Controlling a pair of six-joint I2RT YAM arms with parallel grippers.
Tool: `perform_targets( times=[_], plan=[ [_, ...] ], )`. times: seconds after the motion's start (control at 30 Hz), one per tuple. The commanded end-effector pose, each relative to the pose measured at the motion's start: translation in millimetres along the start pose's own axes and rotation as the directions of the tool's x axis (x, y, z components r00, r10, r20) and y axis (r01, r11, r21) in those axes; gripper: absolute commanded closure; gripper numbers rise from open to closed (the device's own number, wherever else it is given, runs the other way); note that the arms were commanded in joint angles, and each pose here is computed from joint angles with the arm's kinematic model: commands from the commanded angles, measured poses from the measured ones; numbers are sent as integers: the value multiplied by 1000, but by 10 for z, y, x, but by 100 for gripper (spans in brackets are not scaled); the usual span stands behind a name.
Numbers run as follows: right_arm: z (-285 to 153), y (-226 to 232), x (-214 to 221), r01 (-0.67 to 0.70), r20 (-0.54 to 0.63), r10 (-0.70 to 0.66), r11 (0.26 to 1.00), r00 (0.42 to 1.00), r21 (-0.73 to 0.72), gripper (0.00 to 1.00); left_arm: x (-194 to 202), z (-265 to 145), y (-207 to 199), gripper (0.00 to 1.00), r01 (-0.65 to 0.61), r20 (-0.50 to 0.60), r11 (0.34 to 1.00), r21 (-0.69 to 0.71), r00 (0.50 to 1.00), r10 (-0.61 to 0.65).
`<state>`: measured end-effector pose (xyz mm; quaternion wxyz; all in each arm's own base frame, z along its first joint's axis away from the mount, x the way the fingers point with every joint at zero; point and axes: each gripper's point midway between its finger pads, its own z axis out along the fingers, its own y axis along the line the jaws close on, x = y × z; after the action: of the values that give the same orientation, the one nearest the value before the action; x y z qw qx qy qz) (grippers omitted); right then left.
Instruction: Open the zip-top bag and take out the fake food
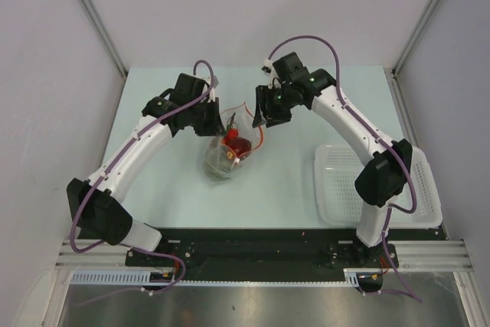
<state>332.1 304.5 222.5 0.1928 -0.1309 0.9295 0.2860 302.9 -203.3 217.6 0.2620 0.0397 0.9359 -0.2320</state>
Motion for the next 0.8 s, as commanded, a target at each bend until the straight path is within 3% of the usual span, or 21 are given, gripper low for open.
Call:
perform_targets(
  times=[0.0,0.13,0.2,0.33,0.53,0.67,0.77],
  plan=[
    [-440,230,-246,104,132,-115,991,985,86,46,-116,-65,-214,100,18,54,995,94,998,-23],
    [-387,468,-224,142,139,-150,987,979,69,51,-117,-62,-200,100,18,57,996,87,998,-23],
    [-284,570,-162,162,118,-165,986,979,32,58,-119,-71,-199,100,16,57,996,85,998,-21],
    [119,567,121,125,9,-125,991,992,-42,62,-151,-99,-224,100,10,64,996,94,998,-16],
    [397,438,281,135,-31,-136,989,990,-53,51,-170,-47,-259,100,14,66,993,114,998,-22],
    [466,414,300,141,-26,-143,988,989,-60,33,-185,-7,-295,100,22,61,991,133,998,-30],
    [551,360,373,136,-46,-139,989,989,-56,27,-211,2,-336,100,22,61,989,148,998,-31]
  ],
)
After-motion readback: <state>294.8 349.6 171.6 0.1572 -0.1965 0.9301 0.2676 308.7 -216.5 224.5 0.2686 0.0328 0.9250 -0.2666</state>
